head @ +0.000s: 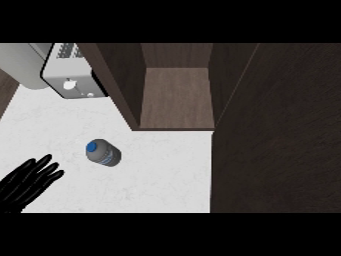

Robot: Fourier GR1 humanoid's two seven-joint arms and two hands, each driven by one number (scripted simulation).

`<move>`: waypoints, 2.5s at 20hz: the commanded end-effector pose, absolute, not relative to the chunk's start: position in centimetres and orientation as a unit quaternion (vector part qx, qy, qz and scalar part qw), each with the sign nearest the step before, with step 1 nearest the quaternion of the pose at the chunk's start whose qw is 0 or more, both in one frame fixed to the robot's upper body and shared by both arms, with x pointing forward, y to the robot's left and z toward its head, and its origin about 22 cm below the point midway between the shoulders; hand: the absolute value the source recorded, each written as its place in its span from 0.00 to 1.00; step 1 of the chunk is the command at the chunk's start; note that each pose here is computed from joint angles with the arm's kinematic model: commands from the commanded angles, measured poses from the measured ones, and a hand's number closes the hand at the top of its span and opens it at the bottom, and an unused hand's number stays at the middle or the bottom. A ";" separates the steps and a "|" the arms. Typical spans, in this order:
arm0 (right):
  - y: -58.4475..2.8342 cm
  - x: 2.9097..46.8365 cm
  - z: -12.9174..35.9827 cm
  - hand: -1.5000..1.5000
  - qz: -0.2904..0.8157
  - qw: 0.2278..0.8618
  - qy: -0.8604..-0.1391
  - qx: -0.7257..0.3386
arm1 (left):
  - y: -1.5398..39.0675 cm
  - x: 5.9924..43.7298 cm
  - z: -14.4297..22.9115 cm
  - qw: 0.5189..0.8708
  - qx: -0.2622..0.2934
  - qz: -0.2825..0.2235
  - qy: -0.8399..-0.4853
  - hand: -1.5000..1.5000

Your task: Pick up the bottled water, place it into the cabinet and close the cabinet

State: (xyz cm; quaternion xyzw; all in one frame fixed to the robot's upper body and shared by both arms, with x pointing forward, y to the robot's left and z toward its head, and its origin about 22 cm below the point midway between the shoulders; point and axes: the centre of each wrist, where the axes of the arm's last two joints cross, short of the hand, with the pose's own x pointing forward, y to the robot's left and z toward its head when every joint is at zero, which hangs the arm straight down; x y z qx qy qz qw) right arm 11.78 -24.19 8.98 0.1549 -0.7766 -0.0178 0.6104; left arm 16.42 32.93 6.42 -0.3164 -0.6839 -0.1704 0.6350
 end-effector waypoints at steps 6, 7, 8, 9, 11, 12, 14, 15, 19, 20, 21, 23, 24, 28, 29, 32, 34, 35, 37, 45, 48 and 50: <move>-24.5 11.3 8.3 0.00 -0.011 0.611 -0.776 0.154 | 34.3 19.3 5.5 0.633 -0.307 -0.148 -0.695 0.00; -23.0 11.0 7.1 0.00 -0.012 0.611 -0.776 0.153 | 36.0 18.7 5.4 0.631 -0.303 -0.141 -0.700 0.00; -23.3 10.7 8.1 0.00 -0.014 0.606 -0.779 0.158 | 33.9 19.6 4.3 0.633 -0.300 -0.134 -0.701 0.00; -23.7 10.9 7.5 0.00 -0.015 0.608 -0.780 0.146 | 36.0 18.3 5.2 0.641 -0.283 -0.134 -0.700 0.00; -23.5 10.8 6.6 0.00 -0.013 0.607 -0.780 0.150 | 35.3 20.3 2.7 0.636 -0.288 -0.137 -0.703 0.00; -23.9 12.5 6.5 0.00 -0.019 0.607 -0.781 0.147 | 35.4 19.8 2.3 0.635 -0.289 -0.141 -0.703 0.00; -24.9 11.8 7.0 0.00 -0.010 0.606 -0.780 0.156 | 36.2 22.2 2.6 0.634 -0.282 -0.142 -0.706 0.00; -25.0 11.4 7.1 0.00 -0.006 0.601 -0.783 0.160 | 36.7 22.7 2.4 0.633 -0.272 -0.151 -0.709 0.00; -25.2 10.1 6.7 0.00 0.001 0.605 -0.781 0.154 | 34.6 23.5 1.7 0.632 -0.259 -0.161 -0.713 0.00; -23.6 10.2 4.8 0.00 -0.002 0.605 -0.779 0.165 | 35.6 24.1 1.6 0.634 -0.255 -0.165 -0.711 0.00; -24.2 9.8 5.9 0.00 0.002 0.608 -0.778 0.159 | 36.1 24.0 1.2 0.638 -0.246 -0.176 -0.708 0.00; -25.3 9.3 5.7 0.00 -0.004 0.599 -0.784 0.163 | 37.4 23.8 0.7 0.639 -0.250 -0.173 -0.706 0.00; -23.7 10.0 6.9 0.00 -0.012 0.606 -0.779 0.160 | 35.3 26.6 0.1 0.643 -0.253 -0.180 -0.701 0.00; -24.9 9.2 6.8 0.00 -0.011 0.601 -0.783 0.159 | 35.4 28.1 -1.6 0.653 -0.250 -0.182 -0.692 0.00; -24.6 10.1 5.5 0.00 -0.003 0.609 -0.777 0.161 | 35.6 27.8 -1.3 0.653 -0.238 -0.177 -0.697 0.00; -25.2 9.6 6.7 0.00 -0.003 0.603 -0.782 0.158 | 35.9 27.9 -4.2 0.674 -0.237 -0.173 -0.678 0.00; -24.2 10.3 7.4 0.00 -0.002 0.596 -0.786 0.164 | 33.4 28.9 -5.9 0.684 -0.249 -0.160 -0.667 0.00; -23.4 10.3 6.9 0.00 -0.005 0.594 -0.787 0.168 | 35.3 29.2 -5.4 0.680 -0.242 -0.162 -0.673 0.00; -23.2 9.0 7.8 0.00 -0.002 0.596 -0.785 0.169 | 35.1 30.1 -5.8 0.698 -0.235 -0.148 -0.660 0.00; -24.1 8.8 6.1 0.00 -0.004 0.600 -0.779 0.182 | 34.8 30.5 -8.5 0.717 -0.253 -0.132 -0.636 0.00; -24.1 9.9 7.2 0.00 -0.007 0.598 -0.782 0.174 | 35.1 29.4 -9.6 0.718 -0.266 -0.122 -0.632 0.00; -23.6 9.4 5.1 0.00 -0.001 0.602 -0.780 0.171 | 33.5 29.6 -10.1 0.714 -0.265 -0.138 -0.634 0.00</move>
